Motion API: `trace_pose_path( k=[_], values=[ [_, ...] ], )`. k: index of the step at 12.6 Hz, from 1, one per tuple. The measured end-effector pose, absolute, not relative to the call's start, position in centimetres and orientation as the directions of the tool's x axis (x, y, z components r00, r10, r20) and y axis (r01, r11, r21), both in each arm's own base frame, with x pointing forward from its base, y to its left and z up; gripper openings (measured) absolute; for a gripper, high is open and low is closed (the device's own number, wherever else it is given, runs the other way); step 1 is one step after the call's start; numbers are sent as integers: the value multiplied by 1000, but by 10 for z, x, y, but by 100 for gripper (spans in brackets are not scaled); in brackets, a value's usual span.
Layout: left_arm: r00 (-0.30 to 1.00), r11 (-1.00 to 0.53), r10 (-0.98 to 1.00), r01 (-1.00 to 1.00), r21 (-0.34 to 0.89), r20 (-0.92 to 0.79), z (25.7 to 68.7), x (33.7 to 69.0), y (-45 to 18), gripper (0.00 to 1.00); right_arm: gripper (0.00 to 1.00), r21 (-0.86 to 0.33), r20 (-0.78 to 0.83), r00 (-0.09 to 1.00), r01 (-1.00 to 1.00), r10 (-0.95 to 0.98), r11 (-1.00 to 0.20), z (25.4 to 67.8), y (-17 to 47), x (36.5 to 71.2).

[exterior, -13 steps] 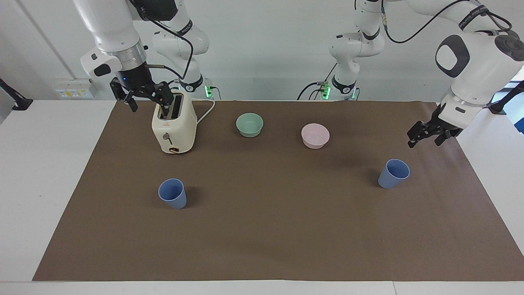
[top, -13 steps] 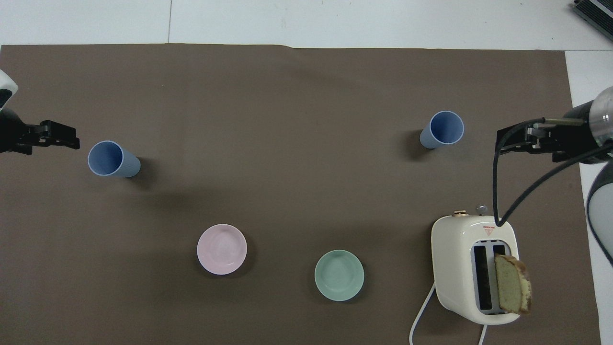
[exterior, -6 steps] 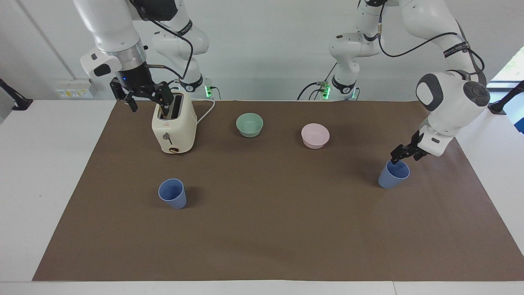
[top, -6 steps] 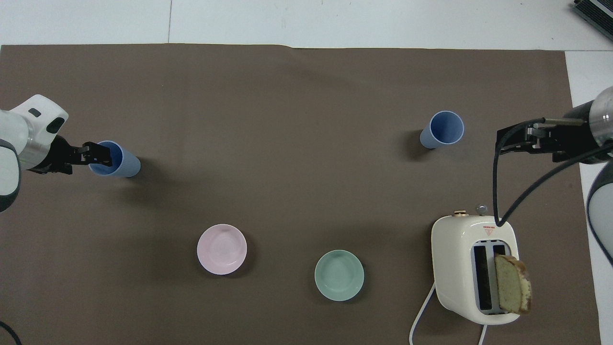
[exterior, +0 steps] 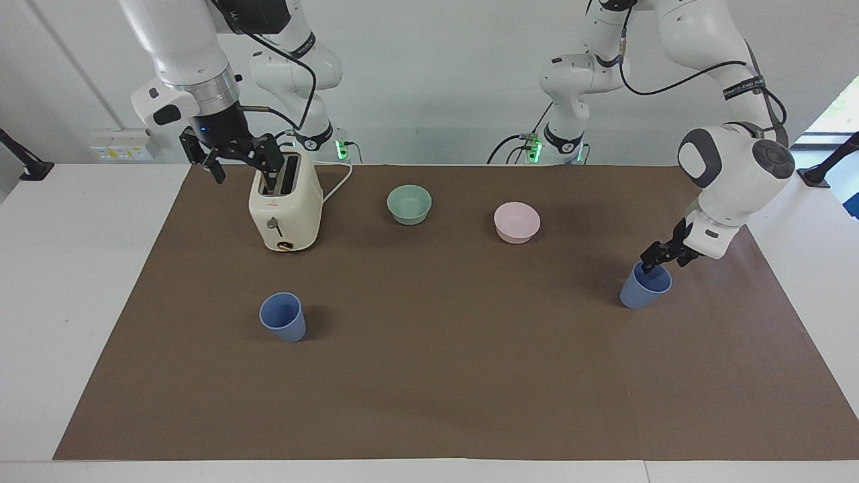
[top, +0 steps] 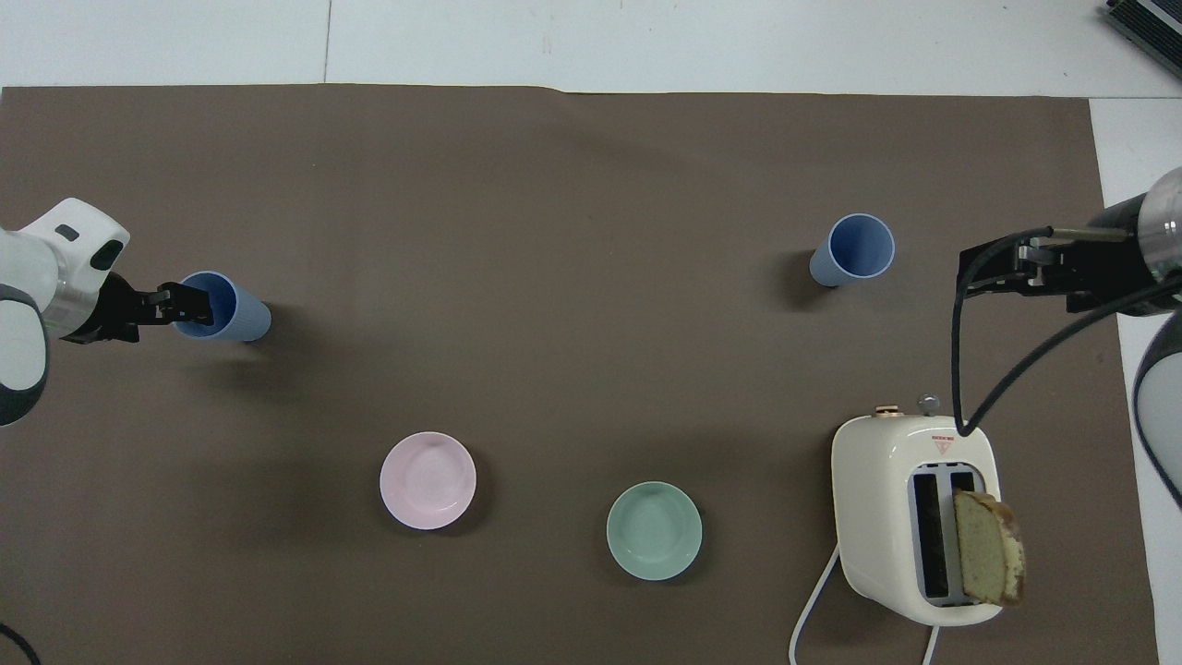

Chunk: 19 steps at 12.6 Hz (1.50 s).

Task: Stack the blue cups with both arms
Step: 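Reach the left gripper to the nearby blue cup and grasp it, then lift the blue cup with the left gripper and carry it toward the table center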

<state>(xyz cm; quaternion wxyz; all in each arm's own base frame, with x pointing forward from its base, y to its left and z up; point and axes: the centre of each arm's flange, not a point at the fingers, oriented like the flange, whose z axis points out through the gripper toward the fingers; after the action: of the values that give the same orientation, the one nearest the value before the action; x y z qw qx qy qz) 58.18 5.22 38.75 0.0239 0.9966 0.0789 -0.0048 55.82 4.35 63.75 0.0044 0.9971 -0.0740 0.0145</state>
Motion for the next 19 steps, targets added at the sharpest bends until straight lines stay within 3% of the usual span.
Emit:
trace_pose_path(
  k=[5,10,12,15,19],
  values=[
    [987,-986,158,159,47,-22,378,584,53,96,100,7,30,988,-152,-152,-988,637,41,558],
    [988,-987,154,154,54,-20,378,584,48,27,100,7,30,988,-152,-152,-988,637,41,558],
    [986,-982,168,168,82,-13,383,587,45,5,100,7,30,988,-152,-152,-988,637,41,558],
    [988,-984,155,155,88,2,403,598,39,5,100,7,30,988,-152,-152,-988,637,41,558],
    [988,-982,152,152,109,-2,490,615,-10,5,100,7,30,988,-152,-152,-988,637,41,558]
  ],
)
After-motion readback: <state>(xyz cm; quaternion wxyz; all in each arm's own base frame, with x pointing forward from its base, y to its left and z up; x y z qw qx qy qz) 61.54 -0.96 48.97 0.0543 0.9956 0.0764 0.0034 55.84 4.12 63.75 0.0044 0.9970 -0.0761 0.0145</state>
